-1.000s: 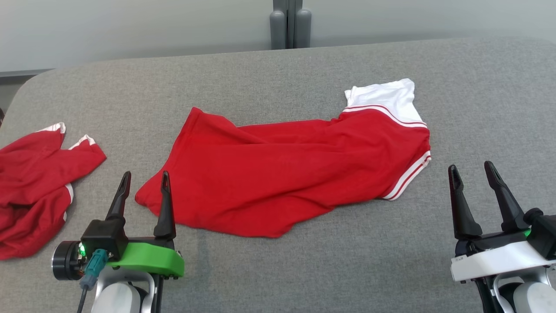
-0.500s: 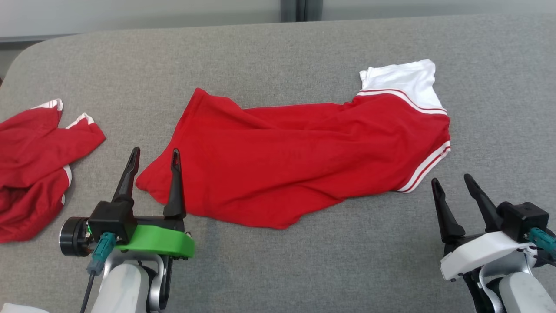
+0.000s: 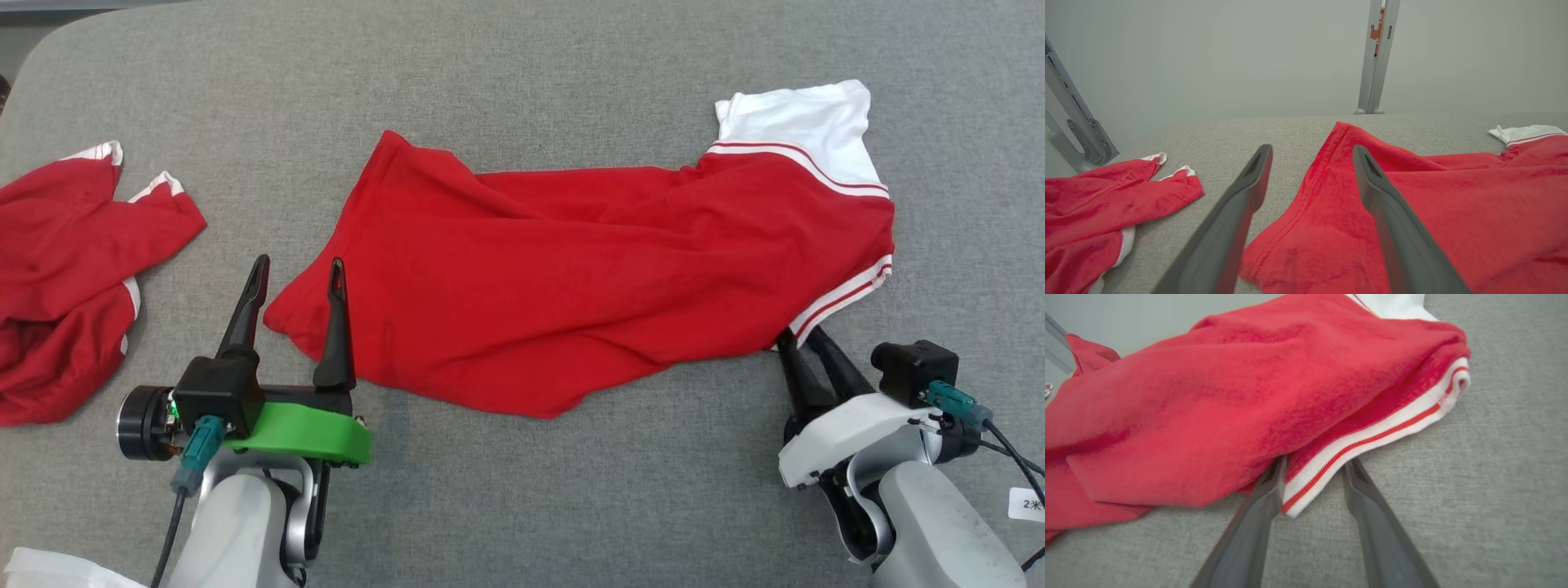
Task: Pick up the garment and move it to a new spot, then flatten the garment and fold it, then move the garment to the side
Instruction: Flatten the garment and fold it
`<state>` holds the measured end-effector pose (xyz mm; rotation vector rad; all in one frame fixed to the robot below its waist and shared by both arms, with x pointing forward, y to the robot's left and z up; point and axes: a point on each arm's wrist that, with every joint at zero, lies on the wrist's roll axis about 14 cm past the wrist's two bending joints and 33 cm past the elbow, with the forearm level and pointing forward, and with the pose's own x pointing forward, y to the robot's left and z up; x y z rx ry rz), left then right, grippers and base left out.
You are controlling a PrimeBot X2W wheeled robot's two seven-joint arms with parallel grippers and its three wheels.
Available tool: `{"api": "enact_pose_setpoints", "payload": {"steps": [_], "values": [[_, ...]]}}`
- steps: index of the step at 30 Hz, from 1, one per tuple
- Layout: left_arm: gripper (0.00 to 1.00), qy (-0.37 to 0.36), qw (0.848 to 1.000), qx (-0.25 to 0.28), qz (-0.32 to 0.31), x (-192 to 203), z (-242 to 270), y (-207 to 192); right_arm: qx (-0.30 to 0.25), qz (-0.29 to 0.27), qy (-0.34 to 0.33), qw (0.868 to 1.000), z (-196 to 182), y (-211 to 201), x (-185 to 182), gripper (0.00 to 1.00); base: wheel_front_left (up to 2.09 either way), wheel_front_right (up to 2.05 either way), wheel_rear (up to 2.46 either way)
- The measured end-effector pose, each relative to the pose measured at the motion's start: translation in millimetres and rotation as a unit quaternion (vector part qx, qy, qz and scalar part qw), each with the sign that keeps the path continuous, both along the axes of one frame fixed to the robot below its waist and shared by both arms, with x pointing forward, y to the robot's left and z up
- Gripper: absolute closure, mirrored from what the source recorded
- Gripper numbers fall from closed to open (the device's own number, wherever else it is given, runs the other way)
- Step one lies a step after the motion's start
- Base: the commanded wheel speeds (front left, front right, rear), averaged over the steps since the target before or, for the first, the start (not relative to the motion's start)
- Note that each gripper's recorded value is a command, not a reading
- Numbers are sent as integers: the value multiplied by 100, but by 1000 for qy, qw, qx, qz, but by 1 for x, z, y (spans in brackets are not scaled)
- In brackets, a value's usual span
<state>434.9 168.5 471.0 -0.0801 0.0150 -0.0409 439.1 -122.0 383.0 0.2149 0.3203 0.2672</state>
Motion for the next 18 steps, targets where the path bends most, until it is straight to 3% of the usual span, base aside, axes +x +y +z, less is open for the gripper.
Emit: {"api": "enact_pose_setpoints", "payload": {"steps": [7, 18], "values": [[0, -9, 1000, 5, 1, -1, 7, 0, 5, -5, -130, 992, 74, -14, 15, 100, 0, 0, 0], [0, -27, 1000, 1, -5, -5, 19, -7, -52, -31, -279, 958, 184, -58, -7, 100, 0, 0, 0]]}}
